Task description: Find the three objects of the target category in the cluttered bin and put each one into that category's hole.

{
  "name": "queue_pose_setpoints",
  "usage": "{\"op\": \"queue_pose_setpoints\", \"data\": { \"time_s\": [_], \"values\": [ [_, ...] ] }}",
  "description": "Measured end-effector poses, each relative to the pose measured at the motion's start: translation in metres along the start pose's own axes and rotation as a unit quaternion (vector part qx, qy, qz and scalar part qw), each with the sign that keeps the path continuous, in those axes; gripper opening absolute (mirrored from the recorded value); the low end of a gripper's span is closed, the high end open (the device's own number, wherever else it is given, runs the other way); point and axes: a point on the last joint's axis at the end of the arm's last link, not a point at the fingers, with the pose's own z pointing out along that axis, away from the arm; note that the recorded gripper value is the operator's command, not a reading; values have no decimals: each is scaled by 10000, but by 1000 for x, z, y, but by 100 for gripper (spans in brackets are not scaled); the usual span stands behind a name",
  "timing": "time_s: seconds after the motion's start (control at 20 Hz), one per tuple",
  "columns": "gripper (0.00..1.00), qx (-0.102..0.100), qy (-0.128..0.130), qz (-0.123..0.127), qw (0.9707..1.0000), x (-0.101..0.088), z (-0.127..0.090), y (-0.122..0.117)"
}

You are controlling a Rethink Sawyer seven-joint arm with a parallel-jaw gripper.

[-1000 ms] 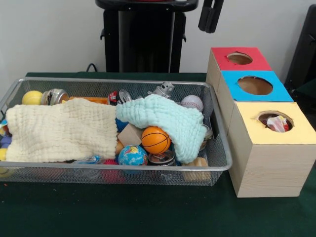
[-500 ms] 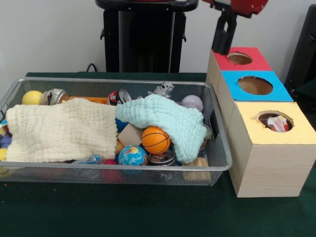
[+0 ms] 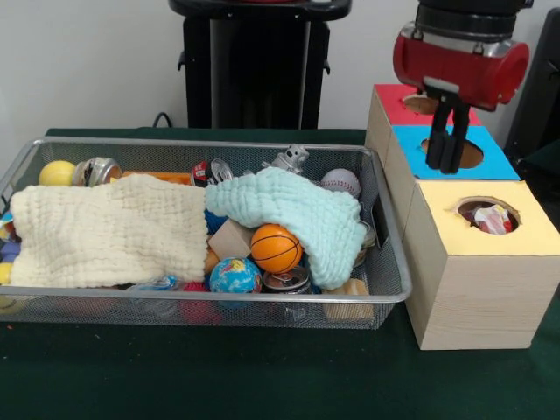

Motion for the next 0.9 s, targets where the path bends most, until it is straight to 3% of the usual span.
{"op": "queue_pose_setpoints", "data": {
  "time_s": [0.4, 0.65, 0.9],
  "values": [
    [0, -159, 39, -39, 9999, -32, 16, -8],
    [0, -266, -105, -305, 9991, -66, 18, -9],
    [0, -312, -63, -603, 9977, -91, 18, -10]
  ]
}}
